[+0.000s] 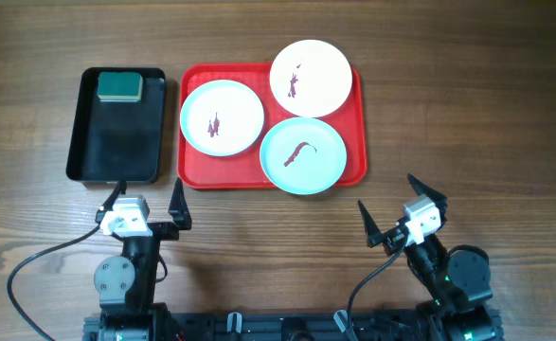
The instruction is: Clean dirty plates on tray and stack at the side
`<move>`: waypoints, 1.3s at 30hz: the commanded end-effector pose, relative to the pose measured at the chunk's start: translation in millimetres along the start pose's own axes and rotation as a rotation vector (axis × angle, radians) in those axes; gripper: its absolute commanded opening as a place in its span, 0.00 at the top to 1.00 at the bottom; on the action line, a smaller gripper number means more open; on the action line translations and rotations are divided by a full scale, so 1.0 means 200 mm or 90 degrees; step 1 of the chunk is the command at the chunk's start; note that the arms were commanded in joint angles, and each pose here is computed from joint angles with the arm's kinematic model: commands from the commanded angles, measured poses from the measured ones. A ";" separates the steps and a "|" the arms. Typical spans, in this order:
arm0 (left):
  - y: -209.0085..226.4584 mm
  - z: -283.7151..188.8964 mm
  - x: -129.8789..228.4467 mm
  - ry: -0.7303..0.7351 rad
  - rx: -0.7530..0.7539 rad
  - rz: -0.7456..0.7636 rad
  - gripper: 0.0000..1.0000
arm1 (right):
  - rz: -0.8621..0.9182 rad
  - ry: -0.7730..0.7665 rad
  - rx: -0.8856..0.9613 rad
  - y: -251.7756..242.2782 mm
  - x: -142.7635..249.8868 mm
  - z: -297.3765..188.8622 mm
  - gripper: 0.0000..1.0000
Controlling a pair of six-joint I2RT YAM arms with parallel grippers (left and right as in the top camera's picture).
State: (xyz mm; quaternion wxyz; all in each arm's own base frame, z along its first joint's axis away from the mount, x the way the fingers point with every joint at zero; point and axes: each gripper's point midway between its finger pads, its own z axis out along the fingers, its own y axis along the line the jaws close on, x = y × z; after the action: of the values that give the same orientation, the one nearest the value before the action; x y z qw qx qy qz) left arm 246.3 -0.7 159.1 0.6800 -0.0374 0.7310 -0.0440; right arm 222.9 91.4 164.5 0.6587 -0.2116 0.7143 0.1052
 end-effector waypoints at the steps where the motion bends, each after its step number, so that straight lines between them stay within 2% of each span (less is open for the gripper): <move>1: 0.03 0.00 0.00 -0.005 -0.017 -0.011 0.00 | 0.048 -0.017 -0.028 0.04 -0.03 -0.01 0.00; 6: -0.08 -0.01 -0.11 -0.042 0.057 -0.060 0.00 | 0.062 -0.039 -0.053 0.06 -0.11 -0.03 0.00; 10: -0.11 -0.07 -0.31 -0.083 0.072 -0.092 0.00 | 0.052 -0.077 -0.068 0.07 -0.26 -0.07 0.00; 18: -0.14 -0.13 -0.56 -0.028 0.062 -0.097 0.00 | 0.052 -0.074 -0.069 0.05 -0.49 -0.12 0.00; 24: -0.15 -0.08 -0.68 0.074 0.042 -0.106 0.00 | 0.068 -0.009 -0.087 0.04 -0.62 -0.08 0.00; 34: -0.15 0.07 -0.70 0.394 -0.020 -0.132 0.00 | 0.120 0.162 -0.124 0.00 -0.78 0.12 0.00; 39: -0.26 0.14 -0.67 0.509 0.039 -0.172 0.00 | 0.154 0.287 -0.137 -0.02 -0.79 0.21 0.00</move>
State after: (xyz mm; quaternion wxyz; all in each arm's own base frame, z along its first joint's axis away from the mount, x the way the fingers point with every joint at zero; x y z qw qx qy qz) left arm 271.6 -18.8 289.0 0.3620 -0.1059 0.9193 -0.1127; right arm 254.7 125.9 301.3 0.4768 -0.2136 0.8292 0.1987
